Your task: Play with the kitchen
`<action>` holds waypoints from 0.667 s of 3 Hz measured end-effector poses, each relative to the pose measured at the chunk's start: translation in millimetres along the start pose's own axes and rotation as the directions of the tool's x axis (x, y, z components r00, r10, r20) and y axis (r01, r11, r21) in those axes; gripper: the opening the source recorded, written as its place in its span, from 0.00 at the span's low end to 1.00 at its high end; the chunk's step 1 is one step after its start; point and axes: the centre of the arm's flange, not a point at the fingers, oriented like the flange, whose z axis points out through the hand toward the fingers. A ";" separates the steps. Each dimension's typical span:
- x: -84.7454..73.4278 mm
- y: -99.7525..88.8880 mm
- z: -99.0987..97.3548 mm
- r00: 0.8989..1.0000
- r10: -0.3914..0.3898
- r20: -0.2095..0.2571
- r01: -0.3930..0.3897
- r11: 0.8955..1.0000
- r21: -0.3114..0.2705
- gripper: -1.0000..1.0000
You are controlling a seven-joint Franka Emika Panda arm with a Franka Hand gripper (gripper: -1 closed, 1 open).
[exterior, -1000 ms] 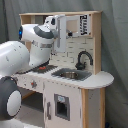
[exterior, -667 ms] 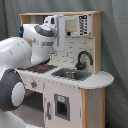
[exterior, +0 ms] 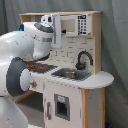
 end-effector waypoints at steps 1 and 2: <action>26.0 -14.8 7.8 0.999 -0.021 -0.029 0.021 1.000 0.022 0.00; 50.2 -22.6 18.4 0.998 -0.029 -0.051 0.031 0.999 0.035 0.00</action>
